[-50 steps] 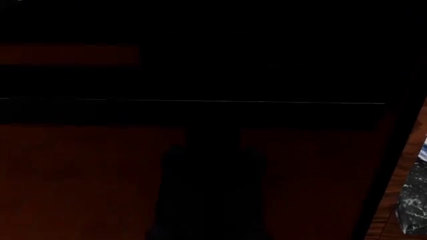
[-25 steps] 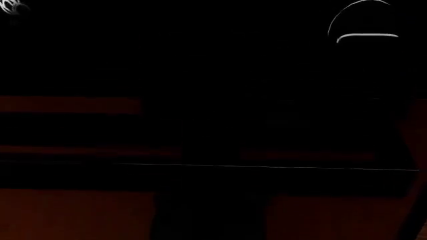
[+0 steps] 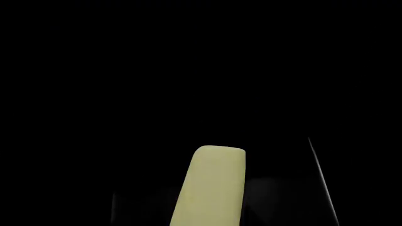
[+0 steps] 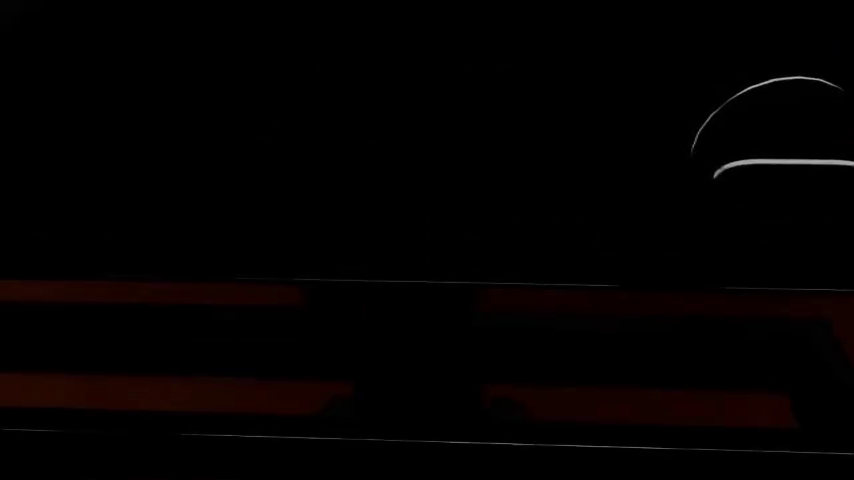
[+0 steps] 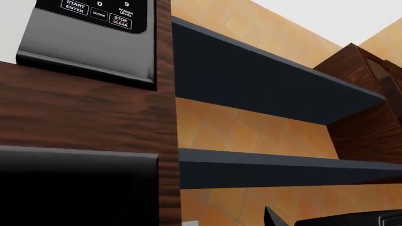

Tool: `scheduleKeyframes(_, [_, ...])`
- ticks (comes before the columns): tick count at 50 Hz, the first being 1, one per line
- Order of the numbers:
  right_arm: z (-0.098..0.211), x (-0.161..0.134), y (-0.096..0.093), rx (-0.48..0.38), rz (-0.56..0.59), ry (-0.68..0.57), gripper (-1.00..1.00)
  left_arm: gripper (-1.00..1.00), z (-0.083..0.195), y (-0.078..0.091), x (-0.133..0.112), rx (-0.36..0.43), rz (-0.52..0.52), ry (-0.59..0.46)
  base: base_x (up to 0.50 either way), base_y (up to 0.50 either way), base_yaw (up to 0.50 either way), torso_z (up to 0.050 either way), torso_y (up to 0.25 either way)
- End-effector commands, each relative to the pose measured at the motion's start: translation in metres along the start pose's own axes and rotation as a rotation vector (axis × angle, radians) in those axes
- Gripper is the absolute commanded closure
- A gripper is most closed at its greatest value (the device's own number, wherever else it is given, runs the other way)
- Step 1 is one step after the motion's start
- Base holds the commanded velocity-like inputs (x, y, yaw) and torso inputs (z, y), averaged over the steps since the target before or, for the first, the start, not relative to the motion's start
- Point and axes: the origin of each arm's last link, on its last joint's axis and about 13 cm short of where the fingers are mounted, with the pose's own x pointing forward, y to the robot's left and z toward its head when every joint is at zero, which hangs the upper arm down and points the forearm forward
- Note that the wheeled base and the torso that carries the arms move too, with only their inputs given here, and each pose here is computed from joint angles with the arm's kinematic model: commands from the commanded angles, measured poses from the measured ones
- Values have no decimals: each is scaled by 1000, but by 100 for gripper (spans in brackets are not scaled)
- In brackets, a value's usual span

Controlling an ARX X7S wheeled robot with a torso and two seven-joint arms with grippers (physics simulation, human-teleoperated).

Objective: Pick the butter stick from the counter and place it in the microwave.

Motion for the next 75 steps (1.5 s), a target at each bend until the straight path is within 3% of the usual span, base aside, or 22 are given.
scheduleKeyframes(1, [3,1,-1,8,7,-32,-100,100,7,-8,-1,-52,-54,15,0,0,0,0,0])
scheduleKeyframes(24, [2,1,1,9,15,-22,-100,100,-10,-7,-10,19,-106,285,0,0,0,0,0])
scheduleKeyframes(75, [1,0,3,9,19,-17,-100,100,-47,-8,-28,88,-177,689,-1,0,0,0,0])
